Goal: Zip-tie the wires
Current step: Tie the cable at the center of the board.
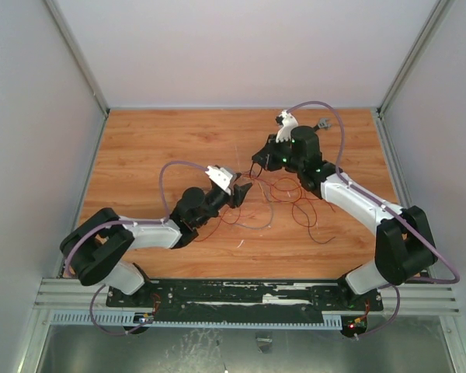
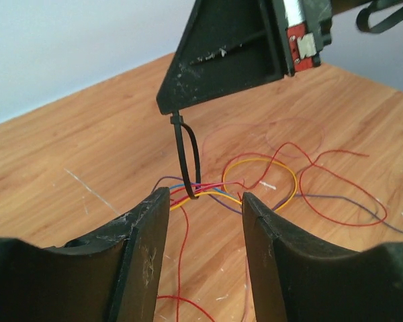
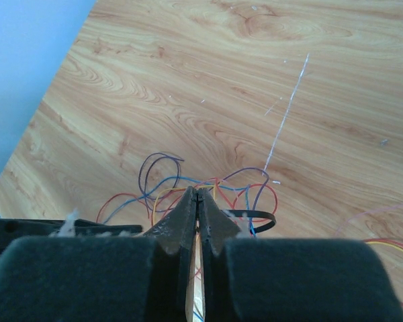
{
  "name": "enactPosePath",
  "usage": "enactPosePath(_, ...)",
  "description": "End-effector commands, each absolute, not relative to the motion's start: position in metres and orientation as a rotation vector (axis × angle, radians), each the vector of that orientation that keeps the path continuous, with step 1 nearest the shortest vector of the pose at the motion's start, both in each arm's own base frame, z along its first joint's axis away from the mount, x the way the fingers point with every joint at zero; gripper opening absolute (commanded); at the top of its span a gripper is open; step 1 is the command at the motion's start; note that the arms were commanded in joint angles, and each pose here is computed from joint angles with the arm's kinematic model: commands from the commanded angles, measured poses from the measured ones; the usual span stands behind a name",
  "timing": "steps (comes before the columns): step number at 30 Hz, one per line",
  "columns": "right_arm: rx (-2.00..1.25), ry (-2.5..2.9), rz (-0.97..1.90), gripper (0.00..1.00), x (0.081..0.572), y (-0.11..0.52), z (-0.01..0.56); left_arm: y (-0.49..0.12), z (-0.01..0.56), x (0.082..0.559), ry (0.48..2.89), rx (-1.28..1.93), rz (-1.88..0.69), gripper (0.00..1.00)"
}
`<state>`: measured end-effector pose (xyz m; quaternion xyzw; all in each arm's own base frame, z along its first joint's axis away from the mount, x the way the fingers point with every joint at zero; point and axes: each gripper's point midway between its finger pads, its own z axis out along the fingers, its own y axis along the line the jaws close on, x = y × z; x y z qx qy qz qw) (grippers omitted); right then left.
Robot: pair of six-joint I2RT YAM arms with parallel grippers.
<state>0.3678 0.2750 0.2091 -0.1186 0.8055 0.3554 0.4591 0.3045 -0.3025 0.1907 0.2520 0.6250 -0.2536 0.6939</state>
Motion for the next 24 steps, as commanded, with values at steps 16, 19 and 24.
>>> enactPosePath(16,-0.282,1.94,0.864,0.0,0.362,0.272,0.225,-0.334,0.225,0.345,1.268,0.526,-0.544,0.51)
enactPosePath(19,-0.283,1.939,0.868,0.0,0.362,0.272,0.225,-0.334,0.224,0.348,1.267,0.522,-0.538,0.49)
enactPosePath(24,-0.286,1.934,0.873,0.0,0.36,0.272,0.228,-0.327,0.225,0.356,1.267,0.49,-0.533,0.43)
